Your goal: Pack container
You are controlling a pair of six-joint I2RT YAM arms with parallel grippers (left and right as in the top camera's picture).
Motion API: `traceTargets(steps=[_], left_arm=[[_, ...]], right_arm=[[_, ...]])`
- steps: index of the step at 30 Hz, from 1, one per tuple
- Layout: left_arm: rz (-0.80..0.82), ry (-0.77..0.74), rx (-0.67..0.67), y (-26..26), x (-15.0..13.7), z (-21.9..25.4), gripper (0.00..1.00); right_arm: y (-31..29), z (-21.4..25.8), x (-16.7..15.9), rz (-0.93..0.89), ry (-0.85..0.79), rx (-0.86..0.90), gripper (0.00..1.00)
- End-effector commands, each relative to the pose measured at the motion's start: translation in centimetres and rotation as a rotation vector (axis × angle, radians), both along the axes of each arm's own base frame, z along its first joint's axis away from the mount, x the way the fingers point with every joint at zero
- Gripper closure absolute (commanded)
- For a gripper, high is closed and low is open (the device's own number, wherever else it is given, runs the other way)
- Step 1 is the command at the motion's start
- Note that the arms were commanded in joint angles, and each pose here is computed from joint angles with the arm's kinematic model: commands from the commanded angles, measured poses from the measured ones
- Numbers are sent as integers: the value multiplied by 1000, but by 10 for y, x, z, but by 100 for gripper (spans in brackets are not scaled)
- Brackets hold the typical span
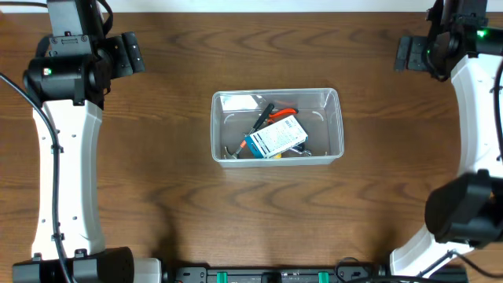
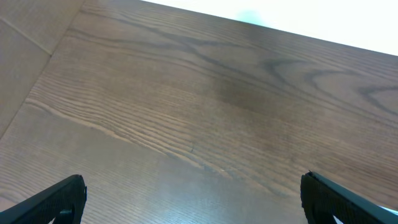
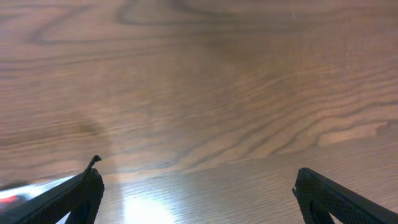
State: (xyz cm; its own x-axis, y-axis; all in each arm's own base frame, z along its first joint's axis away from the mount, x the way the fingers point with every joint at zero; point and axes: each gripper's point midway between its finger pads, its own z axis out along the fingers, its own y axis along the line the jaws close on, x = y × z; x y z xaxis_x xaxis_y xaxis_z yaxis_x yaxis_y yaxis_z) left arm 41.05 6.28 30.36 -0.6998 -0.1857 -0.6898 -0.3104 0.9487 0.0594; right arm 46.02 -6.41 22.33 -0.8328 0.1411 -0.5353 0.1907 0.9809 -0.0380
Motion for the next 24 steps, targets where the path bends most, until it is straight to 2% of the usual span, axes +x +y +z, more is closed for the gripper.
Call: traceTargets(steps=[1, 5, 9, 14, 18, 24], left_arm=[[14, -9, -2, 3, 0, 3, 2], [14, -9, -2, 3, 0, 3, 2], [14, -9, -2, 3, 0, 3, 2], [14, -9, -2, 3, 0, 3, 2], [14, -9, -2, 3, 0, 3, 2], [14, -9, -2, 3, 0, 3, 2]], right_arm=[[41, 86, -25, 83, -203, -6, 1], [87, 157, -66, 195, -381, 4, 1], [124, 219, -125, 314, -560, 34, 1], [119, 270, -199, 347, -744, 62, 1], [98, 276, -238, 297, -852, 47, 1], [82, 229, -246, 232, -968, 24, 1]])
